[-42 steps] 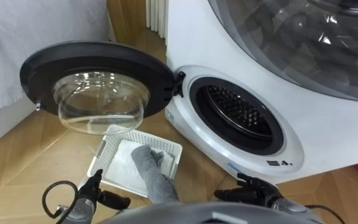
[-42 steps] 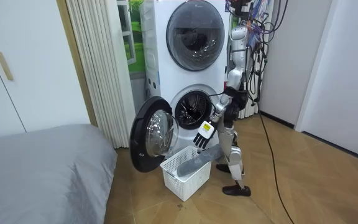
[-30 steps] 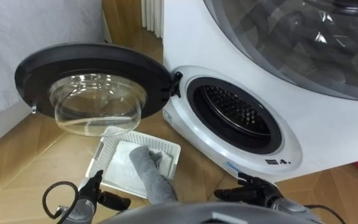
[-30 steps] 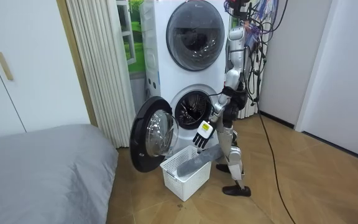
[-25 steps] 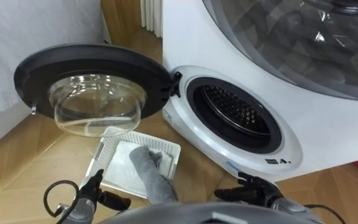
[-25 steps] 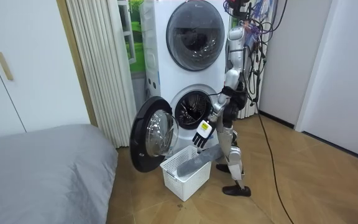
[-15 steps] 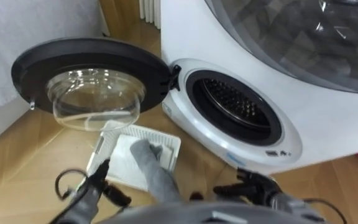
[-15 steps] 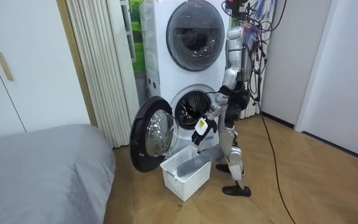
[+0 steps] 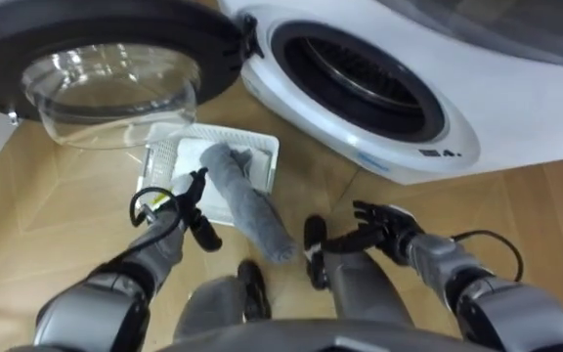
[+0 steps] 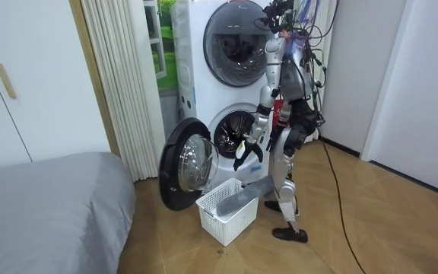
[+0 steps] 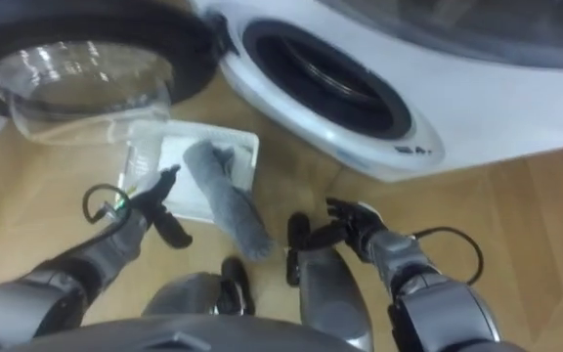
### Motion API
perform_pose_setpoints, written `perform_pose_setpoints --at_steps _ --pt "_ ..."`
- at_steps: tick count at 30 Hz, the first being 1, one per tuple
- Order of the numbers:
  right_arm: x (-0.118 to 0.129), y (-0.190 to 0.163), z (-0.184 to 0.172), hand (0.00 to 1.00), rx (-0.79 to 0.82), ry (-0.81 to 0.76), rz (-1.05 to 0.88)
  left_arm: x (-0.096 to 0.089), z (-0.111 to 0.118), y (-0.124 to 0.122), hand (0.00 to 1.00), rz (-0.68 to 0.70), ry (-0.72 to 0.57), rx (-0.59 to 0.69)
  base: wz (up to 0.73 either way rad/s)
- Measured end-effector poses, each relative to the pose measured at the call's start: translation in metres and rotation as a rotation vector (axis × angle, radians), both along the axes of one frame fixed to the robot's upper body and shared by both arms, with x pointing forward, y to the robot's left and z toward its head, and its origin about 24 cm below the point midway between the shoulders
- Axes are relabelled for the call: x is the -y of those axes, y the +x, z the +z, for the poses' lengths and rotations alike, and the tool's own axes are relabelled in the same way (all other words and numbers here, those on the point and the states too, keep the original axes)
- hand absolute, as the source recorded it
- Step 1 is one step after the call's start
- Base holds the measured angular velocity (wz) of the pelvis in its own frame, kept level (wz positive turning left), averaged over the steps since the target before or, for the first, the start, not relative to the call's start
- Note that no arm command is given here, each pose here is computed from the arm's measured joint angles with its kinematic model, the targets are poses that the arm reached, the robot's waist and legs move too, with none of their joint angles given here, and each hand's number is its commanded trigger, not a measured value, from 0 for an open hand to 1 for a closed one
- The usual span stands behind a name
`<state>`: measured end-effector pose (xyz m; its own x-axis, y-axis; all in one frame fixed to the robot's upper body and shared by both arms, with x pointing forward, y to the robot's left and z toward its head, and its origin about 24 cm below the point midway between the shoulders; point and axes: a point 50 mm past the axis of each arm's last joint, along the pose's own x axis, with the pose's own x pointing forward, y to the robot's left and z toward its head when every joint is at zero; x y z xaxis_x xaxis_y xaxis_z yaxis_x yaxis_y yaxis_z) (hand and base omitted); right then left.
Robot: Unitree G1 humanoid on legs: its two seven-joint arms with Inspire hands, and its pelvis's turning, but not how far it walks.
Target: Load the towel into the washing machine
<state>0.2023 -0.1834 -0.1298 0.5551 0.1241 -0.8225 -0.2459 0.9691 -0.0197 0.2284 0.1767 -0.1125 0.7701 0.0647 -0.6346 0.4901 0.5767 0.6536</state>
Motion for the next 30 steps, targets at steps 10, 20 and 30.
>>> perform_pose_setpoints --at_steps 10,20,30 --pt "-0.005 0.030 0.018 0.00 0.130 0.034 -0.062 -0.002 0.030 0.040 0.00 -0.025 0.063 0.182 -0.13" --pt "-0.003 0.061 0.043 0.00 0.294 0.161 -0.200 0.008 0.063 0.074 0.00 -0.219 0.230 0.377 -0.07" --pt "-0.013 0.082 0.062 0.00 0.384 0.261 -0.171 0.024 0.078 0.086 0.00 -0.429 0.344 0.485 -0.10"
